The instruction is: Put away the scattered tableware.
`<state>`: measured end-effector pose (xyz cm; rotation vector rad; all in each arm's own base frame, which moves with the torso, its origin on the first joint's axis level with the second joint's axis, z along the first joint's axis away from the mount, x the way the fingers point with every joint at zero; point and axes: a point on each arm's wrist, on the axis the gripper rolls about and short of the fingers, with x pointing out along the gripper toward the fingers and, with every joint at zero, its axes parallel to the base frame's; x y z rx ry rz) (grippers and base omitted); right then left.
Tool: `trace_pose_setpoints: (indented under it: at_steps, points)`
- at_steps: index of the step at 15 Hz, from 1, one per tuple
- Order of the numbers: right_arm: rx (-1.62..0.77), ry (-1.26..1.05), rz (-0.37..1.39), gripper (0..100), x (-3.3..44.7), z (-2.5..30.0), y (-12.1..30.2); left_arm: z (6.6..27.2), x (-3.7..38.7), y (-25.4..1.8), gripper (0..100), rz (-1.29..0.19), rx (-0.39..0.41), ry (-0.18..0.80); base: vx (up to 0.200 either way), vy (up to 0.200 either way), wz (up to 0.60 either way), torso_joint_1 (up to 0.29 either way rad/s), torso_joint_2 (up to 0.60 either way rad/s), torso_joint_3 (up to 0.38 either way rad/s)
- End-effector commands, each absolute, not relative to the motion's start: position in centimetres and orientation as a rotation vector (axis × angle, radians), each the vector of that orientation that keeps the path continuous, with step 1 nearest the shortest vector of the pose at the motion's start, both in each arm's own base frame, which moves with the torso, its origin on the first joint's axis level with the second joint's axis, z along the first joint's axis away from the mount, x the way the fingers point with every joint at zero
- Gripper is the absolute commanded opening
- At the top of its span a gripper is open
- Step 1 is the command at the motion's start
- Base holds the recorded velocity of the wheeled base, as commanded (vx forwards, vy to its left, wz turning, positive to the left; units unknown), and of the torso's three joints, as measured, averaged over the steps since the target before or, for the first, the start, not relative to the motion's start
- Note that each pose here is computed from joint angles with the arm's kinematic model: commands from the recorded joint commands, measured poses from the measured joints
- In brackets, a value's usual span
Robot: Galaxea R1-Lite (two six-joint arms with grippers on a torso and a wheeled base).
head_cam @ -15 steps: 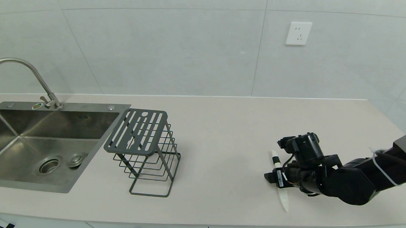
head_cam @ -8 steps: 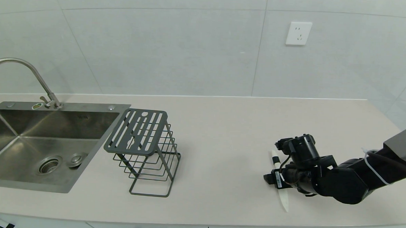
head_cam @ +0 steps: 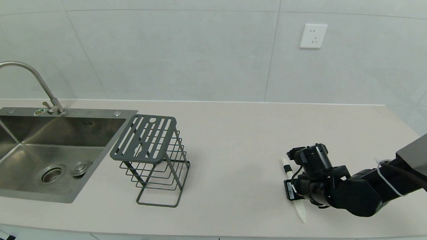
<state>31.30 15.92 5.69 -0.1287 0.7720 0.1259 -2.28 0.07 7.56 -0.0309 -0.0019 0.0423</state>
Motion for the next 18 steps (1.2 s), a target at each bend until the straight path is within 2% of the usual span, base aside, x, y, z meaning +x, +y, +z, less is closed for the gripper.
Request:
trace_pose_setpoints:
  at_steps: [1, 4, 9, 18]
  points:
    - [-0.123, 0.759, 0.128, 0, 31.5, 6.0, 16.0, 7.6, -2.3, 0.1, 100, 0.041, -0.031, -0.002, 0.0, 0.0, 0.0, 0.0, 0.0, 0.0]
    - [-0.117, 0.64, 0.167, 0, 31.6, 8.4, 16.0, 7.6, -2.3, 0.1, 100, 0.041, -0.031, -0.004, 0.0, 0.0, 0.0, 0.0, 0.0, 0.0]
    - [-0.15, 0.345, 0.382, 0, 31.4, 12.5, 15.4, 7.6, -2.3, 0.1, 100, 0.041, -0.031, -0.004, 0.0, 0.0, 0.0, 0.0, 0.0, 0.0]
    - [-0.397, -0.02, 0.621, 0, 28.8, 19.3, 14.0, 7.6, -2.3, 0.1, 100, 0.041, -0.031, -0.004, 0.0, 0.0, 0.0, 0.0, 0.0, 0.0]
